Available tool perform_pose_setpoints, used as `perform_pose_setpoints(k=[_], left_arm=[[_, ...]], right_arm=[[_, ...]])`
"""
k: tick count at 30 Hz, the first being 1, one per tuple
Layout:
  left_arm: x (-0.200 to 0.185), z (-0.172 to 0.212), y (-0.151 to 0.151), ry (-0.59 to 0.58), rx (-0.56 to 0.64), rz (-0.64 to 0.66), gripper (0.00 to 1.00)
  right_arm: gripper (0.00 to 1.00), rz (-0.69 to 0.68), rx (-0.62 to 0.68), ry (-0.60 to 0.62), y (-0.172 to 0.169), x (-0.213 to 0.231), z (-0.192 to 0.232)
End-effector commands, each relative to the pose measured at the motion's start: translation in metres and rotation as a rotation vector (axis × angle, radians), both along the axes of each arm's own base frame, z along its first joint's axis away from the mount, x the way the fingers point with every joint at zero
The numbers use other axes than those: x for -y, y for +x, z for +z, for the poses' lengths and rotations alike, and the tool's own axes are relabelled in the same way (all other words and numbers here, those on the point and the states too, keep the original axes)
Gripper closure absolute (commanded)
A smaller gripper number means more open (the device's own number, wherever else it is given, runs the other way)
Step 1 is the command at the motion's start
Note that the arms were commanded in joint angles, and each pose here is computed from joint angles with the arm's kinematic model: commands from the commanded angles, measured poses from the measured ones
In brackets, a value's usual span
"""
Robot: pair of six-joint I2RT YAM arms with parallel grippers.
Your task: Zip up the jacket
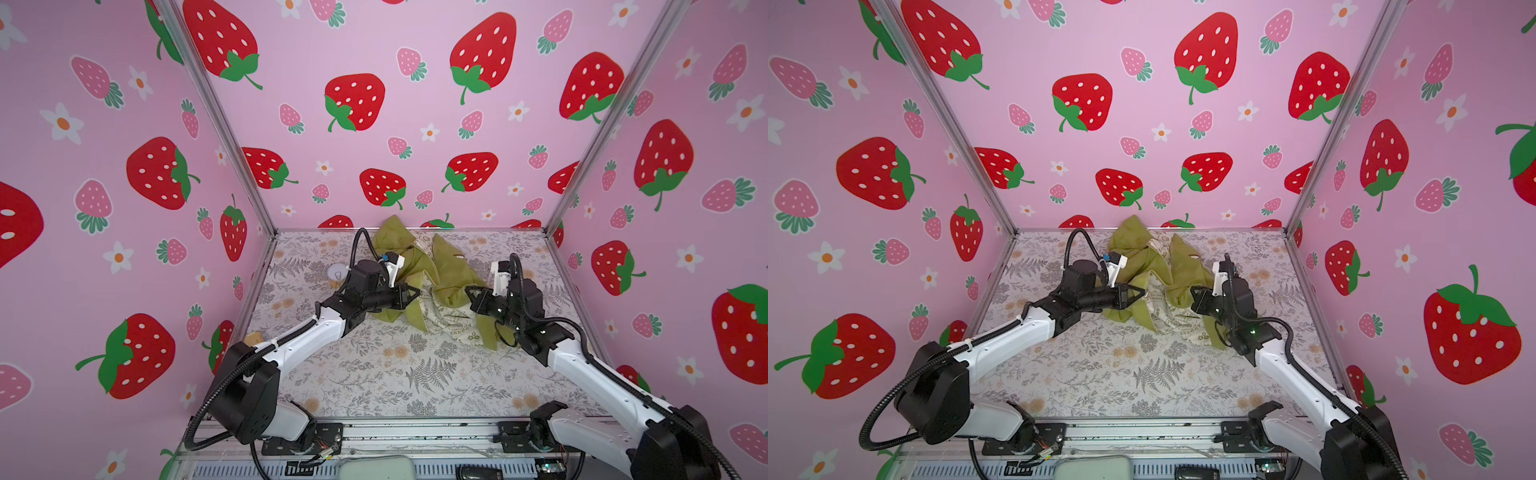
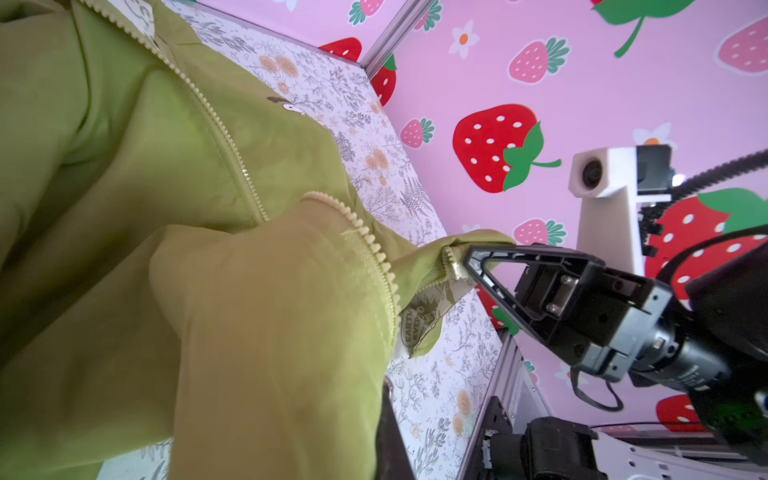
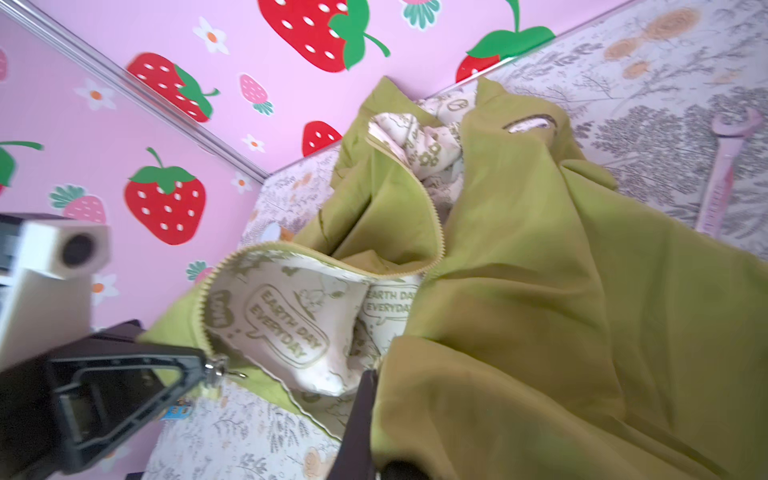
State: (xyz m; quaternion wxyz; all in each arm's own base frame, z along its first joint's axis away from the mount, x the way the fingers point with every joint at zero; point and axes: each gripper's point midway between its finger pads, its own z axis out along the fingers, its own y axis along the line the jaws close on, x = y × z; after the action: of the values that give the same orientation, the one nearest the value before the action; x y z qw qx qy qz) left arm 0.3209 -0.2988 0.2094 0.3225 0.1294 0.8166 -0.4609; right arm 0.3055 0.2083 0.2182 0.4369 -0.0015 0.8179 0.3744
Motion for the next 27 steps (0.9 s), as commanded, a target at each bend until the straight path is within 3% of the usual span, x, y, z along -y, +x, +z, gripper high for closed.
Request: perform_pose_setpoints(k=[1,7,11,27], left_arm=[[0.006,0.043,0.000,-0.154,0.103,-0.019,1.00],[0.008,0.049,-0.008,-0.230,0.097,-0.041,1.00],[0.007,0.055,-0.015,-0.267,0.101,-0.058,1.00],[0.011,0.072,-0.025,-0.383,0.079,-0.112,1.00]], right_arm=[[1.00,0.061,0.096,0.171,-0.002,-0.014,0.040],[1.00,0.162,0.114,0.341,-0.005,-0.040,0.060],[1.00,0.208,0.122,0.392,-0.010,-0.057,0.067],[1.00,0.208,0.145,0.471,-0.020,-0.070,0.083]])
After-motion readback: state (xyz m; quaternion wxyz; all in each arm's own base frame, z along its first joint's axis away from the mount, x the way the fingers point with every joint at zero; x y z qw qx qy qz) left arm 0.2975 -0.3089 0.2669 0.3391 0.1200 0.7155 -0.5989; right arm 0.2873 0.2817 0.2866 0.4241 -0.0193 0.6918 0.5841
